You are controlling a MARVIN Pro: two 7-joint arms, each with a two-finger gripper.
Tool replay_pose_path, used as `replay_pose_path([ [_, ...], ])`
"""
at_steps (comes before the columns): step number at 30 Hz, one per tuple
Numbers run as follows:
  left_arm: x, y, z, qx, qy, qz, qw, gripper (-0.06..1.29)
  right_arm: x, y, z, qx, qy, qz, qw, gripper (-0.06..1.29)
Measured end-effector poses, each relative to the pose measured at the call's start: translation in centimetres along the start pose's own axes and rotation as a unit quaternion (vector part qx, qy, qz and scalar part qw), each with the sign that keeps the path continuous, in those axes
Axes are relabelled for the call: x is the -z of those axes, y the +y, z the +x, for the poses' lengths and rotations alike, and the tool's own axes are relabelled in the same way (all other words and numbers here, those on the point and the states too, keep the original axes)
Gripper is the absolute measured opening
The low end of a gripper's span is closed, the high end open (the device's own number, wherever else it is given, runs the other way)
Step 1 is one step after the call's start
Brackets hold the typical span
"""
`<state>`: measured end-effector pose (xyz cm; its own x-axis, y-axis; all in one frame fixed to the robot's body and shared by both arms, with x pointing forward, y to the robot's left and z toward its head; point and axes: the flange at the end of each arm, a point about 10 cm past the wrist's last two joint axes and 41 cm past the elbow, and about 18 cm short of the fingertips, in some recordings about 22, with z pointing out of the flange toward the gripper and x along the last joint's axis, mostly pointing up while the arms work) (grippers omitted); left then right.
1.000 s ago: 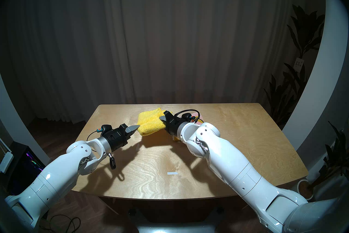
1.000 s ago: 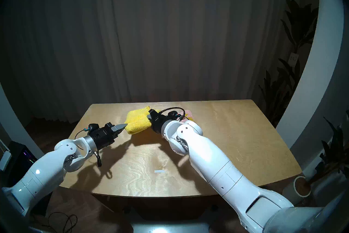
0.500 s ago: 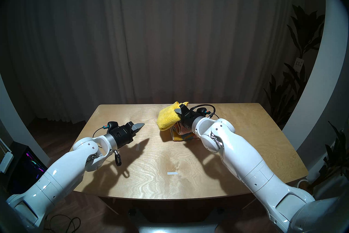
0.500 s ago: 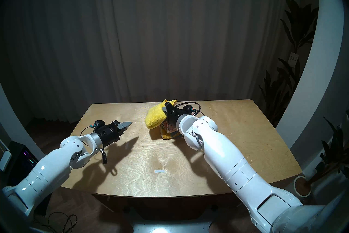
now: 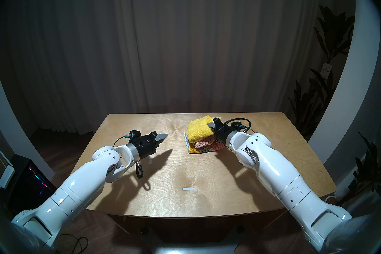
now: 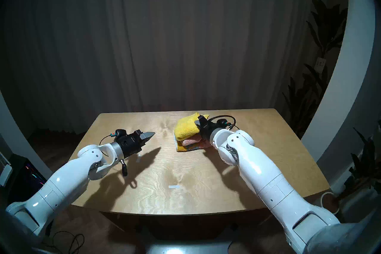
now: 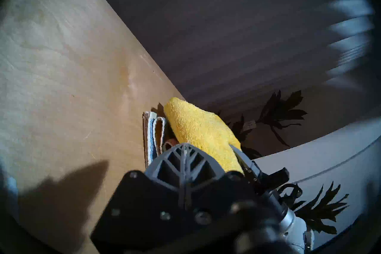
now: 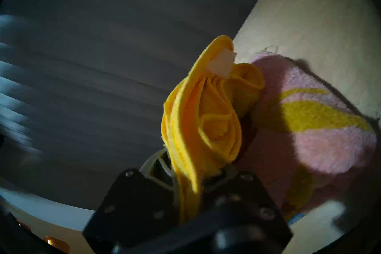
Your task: Fold each towel twice and stack them on table
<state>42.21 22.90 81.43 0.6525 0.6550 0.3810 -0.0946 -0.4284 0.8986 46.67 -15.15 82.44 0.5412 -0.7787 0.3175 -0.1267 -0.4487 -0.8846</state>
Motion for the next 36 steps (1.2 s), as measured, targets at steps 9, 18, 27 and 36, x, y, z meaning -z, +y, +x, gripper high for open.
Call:
replay_pose_path([
  [9,-0.2,0.3,0.4,0.002,0.014,0.003,0.9999,-0.03,-0.4,1.2,0.4,0.032,-0.036,-0.038,0.9981,0.09],
  [18,-0.2,0.8,0.6,0.008,0.025,0.0,0.9997,-0.03,0.0,0.6,0.8,0.052,-0.049,-0.049,0.9962,0.09],
  [27,0.3,1.0,0.9,0.005,0.033,-0.001,0.9994,-0.03,1.3,-0.9,1.6,0.066,-0.035,-0.042,0.9963,0.59],
  [36,0.8,1.1,1.0,0.004,0.039,0.0,0.9992,-0.03,3.1,-1.6,1.9,0.074,-0.023,-0.051,0.9957,1.2],
])
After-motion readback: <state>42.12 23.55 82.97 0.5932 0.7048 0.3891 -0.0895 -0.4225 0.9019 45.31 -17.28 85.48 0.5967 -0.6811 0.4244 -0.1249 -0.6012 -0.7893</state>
